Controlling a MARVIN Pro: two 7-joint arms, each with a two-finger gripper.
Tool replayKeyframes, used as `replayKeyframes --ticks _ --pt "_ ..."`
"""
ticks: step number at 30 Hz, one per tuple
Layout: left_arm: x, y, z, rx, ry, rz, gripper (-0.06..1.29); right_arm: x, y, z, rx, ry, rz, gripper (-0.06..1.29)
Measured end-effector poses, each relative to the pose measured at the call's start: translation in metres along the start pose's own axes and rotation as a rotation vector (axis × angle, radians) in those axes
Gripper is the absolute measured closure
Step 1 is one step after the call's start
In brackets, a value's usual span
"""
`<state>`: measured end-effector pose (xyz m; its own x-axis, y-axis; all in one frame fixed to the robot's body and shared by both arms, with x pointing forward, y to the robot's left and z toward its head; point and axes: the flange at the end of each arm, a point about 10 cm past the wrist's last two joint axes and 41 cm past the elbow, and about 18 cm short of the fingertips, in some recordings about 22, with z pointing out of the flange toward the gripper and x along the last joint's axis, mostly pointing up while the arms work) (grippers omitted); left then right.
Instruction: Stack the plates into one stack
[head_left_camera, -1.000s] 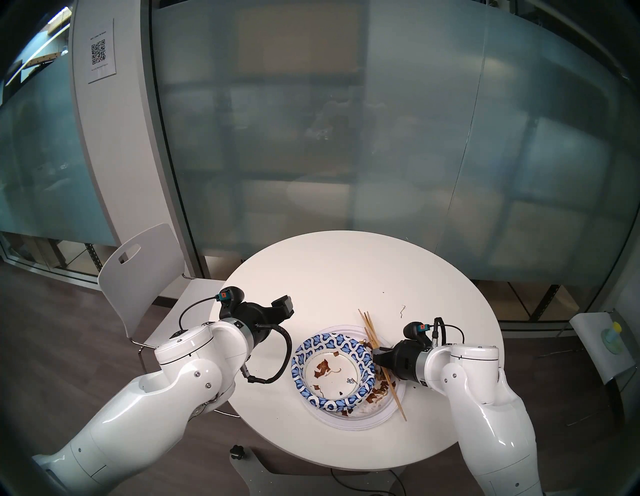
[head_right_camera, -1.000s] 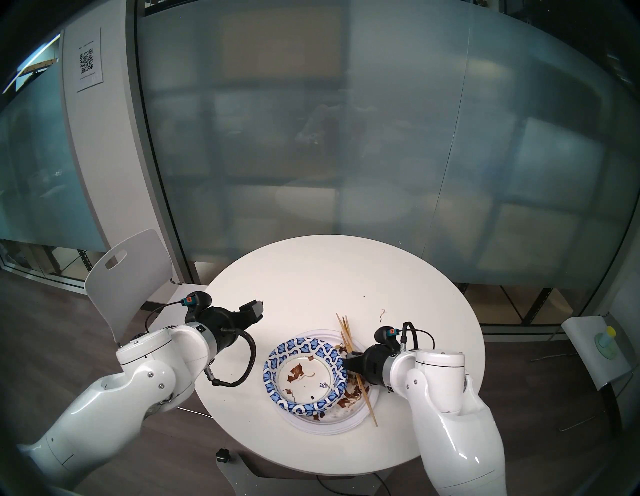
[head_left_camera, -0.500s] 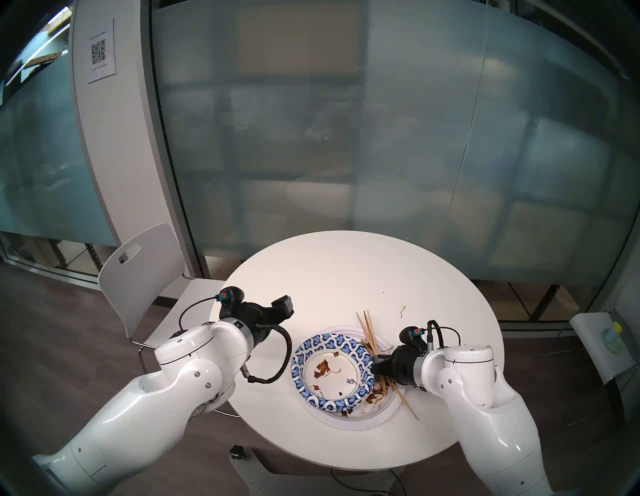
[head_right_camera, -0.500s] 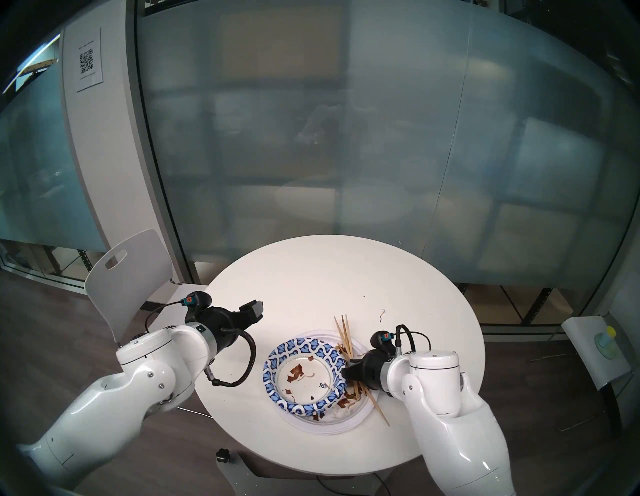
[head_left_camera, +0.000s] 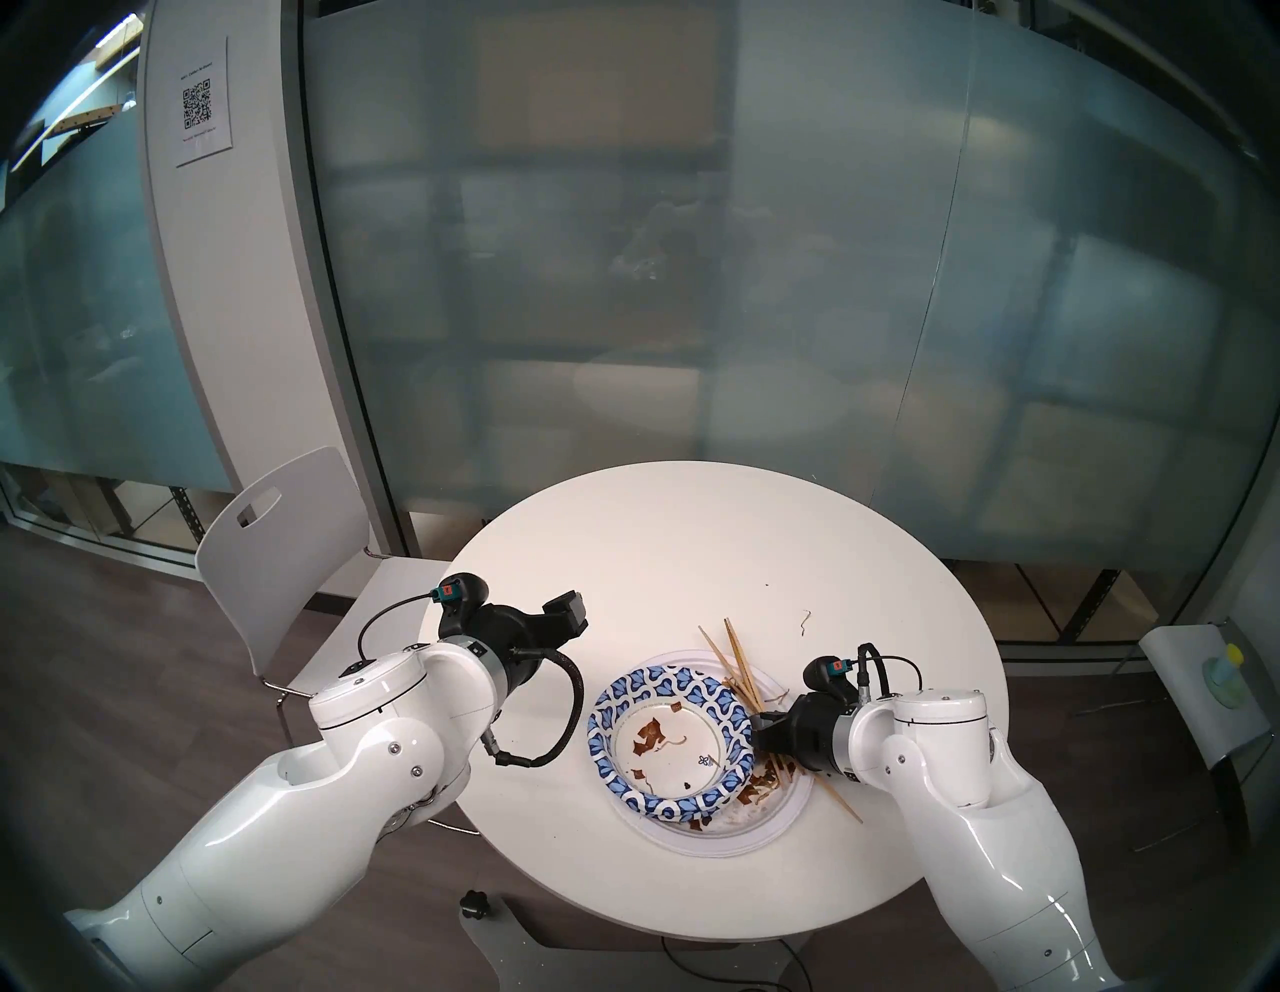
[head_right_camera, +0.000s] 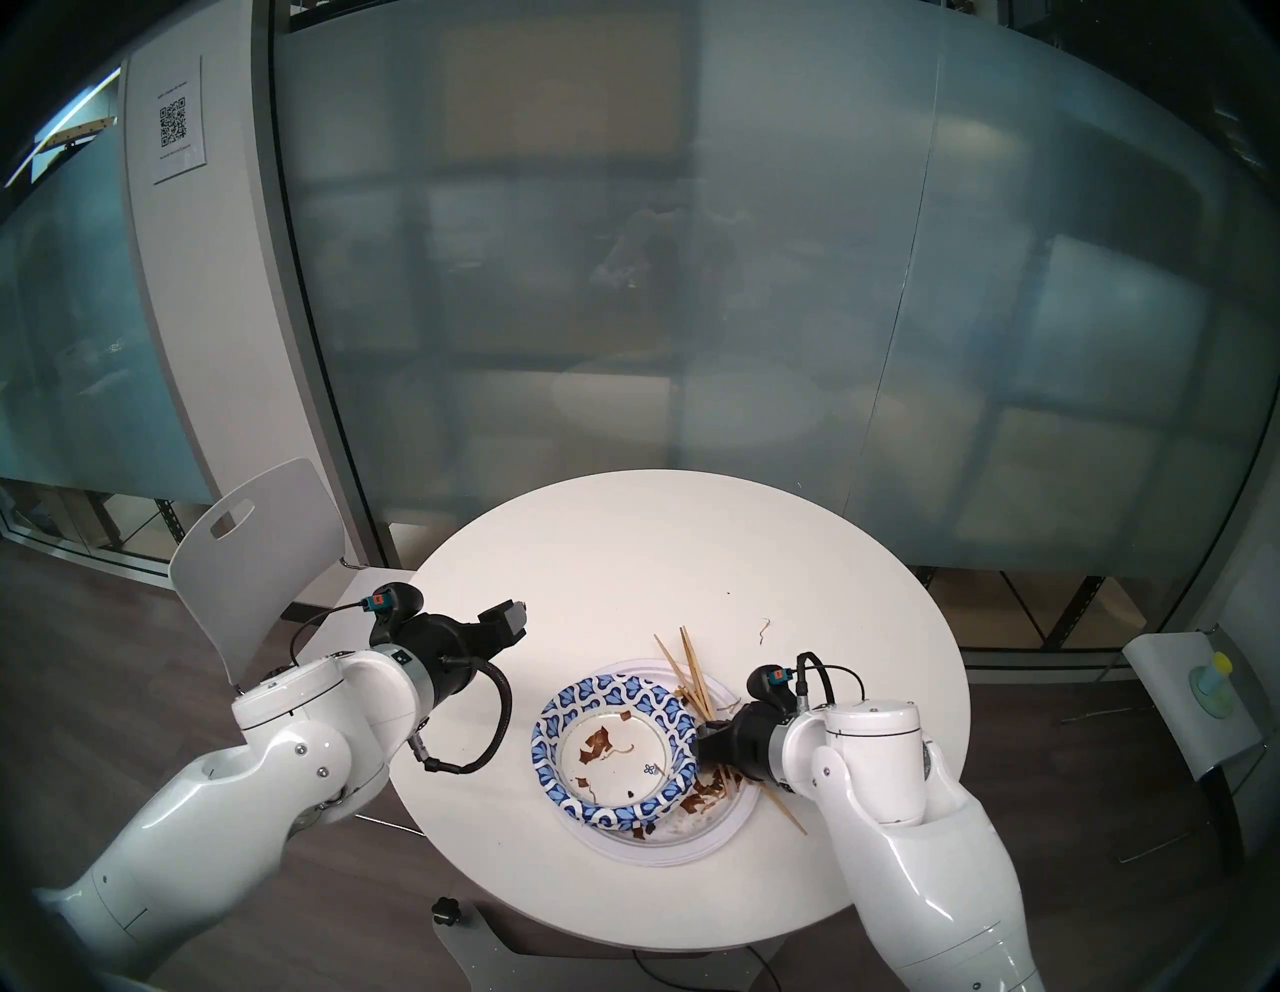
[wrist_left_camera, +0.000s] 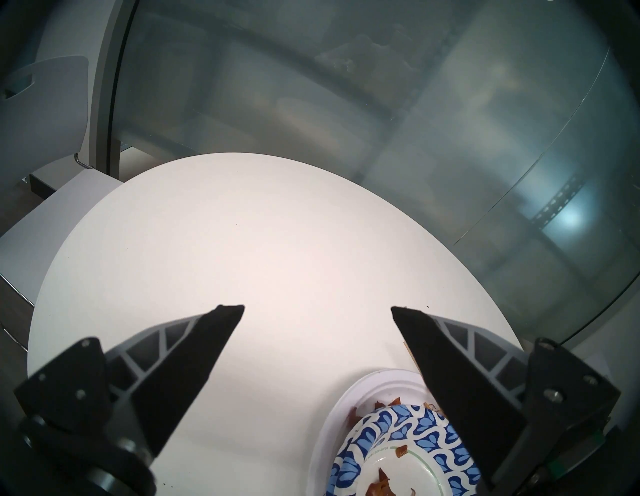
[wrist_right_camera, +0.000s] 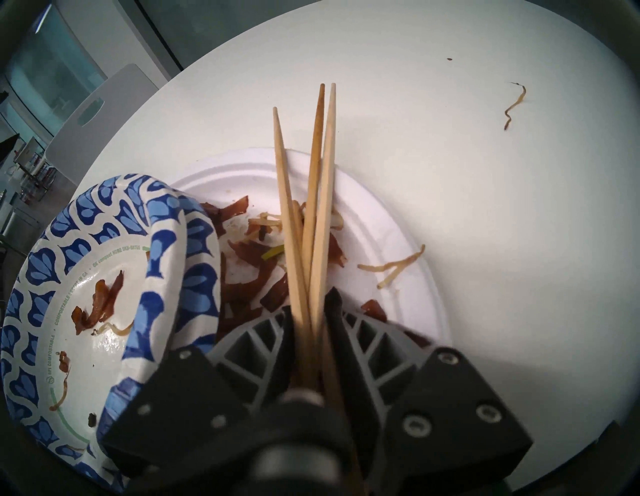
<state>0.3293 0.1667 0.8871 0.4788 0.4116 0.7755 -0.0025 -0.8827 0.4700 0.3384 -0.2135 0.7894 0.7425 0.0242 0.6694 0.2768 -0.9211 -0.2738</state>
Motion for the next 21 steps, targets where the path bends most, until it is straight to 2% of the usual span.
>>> replayKeyframes --ticks 12,21 --pt "0.000 0.000 0.000 0.000 0.000 0.000 0.02 0.008 0.035 0.003 0.003 0.093 -0.001 0.83" --pt "0.000 0.000 0.000 0.000 0.000 0.000 0.02 0.023 0.027 0.002 0.034 0.111 -0.036 0.78"
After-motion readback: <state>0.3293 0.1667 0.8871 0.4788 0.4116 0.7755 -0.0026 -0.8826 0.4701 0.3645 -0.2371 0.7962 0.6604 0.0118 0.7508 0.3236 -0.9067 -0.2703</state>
